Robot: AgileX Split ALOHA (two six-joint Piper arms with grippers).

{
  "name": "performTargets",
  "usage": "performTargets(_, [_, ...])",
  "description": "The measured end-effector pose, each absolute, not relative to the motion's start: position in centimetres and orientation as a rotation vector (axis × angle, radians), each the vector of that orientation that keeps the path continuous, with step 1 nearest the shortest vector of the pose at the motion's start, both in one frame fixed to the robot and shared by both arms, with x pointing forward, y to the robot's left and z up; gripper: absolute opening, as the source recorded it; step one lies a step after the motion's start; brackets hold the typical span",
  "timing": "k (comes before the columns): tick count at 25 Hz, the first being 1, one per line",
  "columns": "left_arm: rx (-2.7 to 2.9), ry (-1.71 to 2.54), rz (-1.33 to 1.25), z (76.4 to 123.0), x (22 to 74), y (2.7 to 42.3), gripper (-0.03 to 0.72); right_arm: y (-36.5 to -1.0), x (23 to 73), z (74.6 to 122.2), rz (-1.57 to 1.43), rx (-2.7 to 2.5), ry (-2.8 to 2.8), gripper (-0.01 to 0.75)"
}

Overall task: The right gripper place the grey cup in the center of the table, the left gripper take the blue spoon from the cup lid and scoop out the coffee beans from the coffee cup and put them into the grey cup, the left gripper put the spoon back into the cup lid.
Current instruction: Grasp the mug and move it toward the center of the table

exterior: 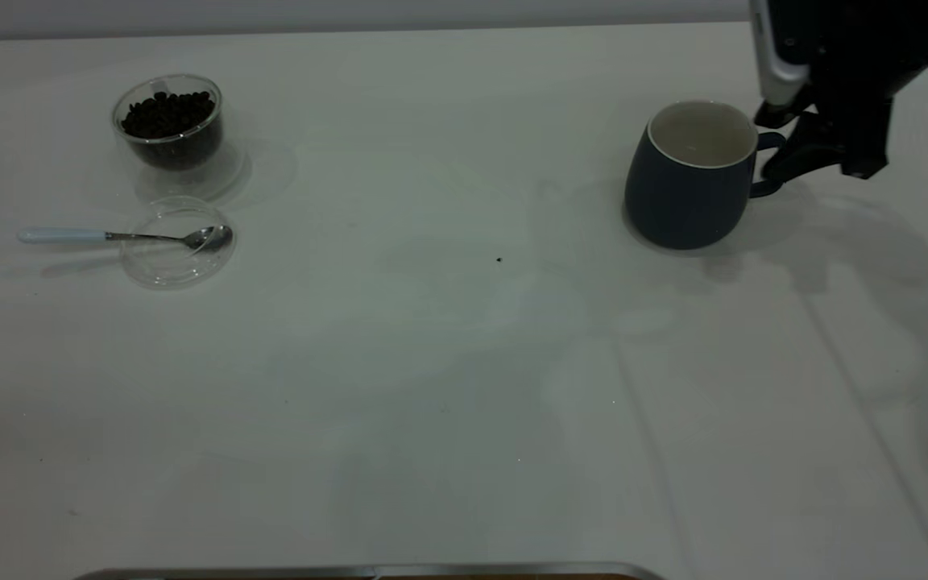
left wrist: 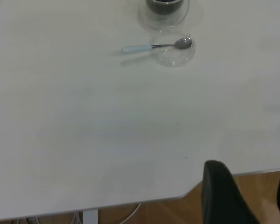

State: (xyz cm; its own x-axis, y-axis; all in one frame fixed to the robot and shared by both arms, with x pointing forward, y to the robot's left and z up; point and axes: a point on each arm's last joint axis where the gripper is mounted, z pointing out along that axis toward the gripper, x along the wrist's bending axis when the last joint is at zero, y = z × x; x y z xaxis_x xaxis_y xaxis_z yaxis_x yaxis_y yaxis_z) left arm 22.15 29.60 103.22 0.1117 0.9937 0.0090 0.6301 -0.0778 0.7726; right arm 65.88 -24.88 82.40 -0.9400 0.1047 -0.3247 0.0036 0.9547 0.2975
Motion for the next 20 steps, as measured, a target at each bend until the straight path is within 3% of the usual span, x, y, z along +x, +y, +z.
performTargets(20, [1.779,1.583,0.757,103.2,22.2,29.6,0.361,-12.4,66.0,81.0,0.679,0.046,2.734,0.533])
